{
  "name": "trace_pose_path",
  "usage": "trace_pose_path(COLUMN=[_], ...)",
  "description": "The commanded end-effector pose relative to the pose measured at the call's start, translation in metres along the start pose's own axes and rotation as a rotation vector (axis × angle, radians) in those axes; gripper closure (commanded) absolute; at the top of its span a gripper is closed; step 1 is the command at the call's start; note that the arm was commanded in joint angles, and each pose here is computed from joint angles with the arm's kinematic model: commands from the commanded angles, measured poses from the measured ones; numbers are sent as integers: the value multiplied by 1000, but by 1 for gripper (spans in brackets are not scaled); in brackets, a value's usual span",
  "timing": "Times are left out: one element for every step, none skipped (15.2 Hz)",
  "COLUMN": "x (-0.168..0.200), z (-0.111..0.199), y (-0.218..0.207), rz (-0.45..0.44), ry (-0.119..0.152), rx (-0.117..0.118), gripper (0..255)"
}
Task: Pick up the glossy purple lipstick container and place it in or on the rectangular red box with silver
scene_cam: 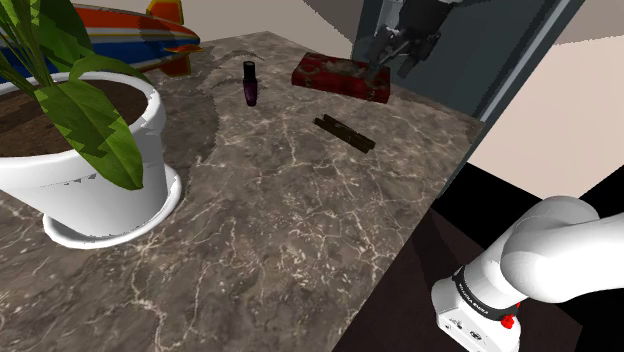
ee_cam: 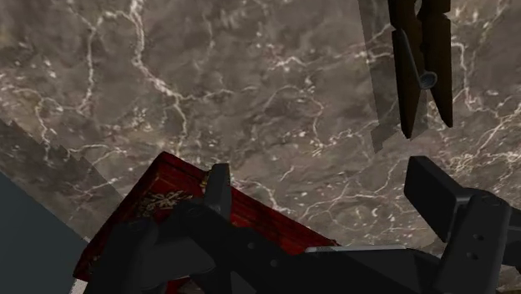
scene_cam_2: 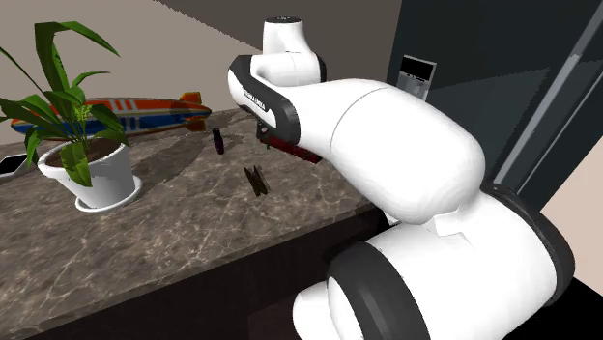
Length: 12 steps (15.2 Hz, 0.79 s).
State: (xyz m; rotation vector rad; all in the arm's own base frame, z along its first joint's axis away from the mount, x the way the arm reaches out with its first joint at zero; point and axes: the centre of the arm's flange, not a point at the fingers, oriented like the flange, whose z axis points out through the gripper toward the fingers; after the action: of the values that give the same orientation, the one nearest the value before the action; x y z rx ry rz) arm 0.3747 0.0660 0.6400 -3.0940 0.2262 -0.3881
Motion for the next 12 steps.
trace_pose_path(x=[12, 19, 26, 33, 40, 46, 53, 60, 67, 74, 81, 88], z=[2, 3, 5, 7, 9, 11, 13, 15, 17, 19, 21, 23], y=[-22, -33, -45, -56, -67, -78, -89, -100, -112, -123, -134, -145], rz=[1, 1, 1, 1, 1, 1, 2, 2, 2, 2, 2, 2], ry=[7, 10, 14, 17, 20, 23, 27, 30, 33, 36, 40, 43], rx=[-4, -7, -9, -12, -14, -17, -20, -22, -25, -27, -30, -33], gripper=[0, 0, 0, 0, 0, 0, 0, 0, 0, 0, 0, 0])
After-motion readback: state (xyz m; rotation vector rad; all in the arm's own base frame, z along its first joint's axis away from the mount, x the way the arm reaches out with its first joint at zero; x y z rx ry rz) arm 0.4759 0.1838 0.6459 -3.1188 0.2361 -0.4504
